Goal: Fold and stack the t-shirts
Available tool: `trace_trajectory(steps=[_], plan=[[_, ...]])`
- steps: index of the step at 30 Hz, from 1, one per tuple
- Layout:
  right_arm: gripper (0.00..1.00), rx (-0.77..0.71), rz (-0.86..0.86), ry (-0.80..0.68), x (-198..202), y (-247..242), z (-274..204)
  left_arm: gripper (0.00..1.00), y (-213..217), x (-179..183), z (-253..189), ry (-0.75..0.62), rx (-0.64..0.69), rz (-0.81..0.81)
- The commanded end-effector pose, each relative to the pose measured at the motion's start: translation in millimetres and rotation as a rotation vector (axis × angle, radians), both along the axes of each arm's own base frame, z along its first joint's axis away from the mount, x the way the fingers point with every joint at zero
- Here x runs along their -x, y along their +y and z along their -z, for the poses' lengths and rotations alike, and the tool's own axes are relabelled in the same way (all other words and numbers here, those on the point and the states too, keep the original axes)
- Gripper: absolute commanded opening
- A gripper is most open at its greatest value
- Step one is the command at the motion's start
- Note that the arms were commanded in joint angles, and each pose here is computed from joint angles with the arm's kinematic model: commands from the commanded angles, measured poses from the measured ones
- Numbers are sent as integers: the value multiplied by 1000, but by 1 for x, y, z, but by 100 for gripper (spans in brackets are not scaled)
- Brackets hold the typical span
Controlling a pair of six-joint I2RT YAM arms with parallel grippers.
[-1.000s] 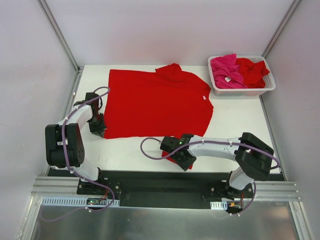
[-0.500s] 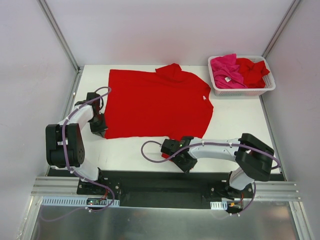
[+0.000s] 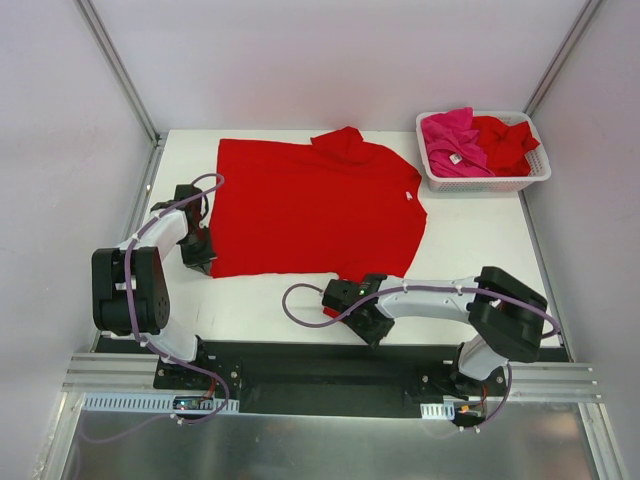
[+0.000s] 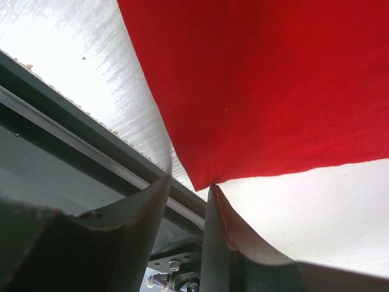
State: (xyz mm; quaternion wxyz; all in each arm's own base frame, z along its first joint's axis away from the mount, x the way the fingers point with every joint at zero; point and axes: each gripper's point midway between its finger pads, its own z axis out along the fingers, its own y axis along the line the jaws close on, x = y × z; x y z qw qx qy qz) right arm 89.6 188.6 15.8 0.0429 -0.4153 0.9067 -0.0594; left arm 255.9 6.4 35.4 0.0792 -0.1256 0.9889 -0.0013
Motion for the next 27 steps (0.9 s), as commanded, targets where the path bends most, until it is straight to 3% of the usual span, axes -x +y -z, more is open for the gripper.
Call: trace_trajectory(steps=[1,6,12,13,15,27], plan=[[35,0,-30,-15,-4,7,-2,0,-1,1,-3,9,-10,21],[35,20,-40,-8,-5,5,4,0,-1,1,-3,10,-12,25],[23,22,-45,5,-4,6,9,0,-1,1,-3,10,-12,27],[10,22,-48,6,-4,7,9,0,-1,1,-3,7,-12,27],[1,19,-48,4,-5,7,8,0,-1,1,-4,9,-13,28],[1,26,-45,-33,-11,8,-29,0,1,6,-12,-4,-51,25]])
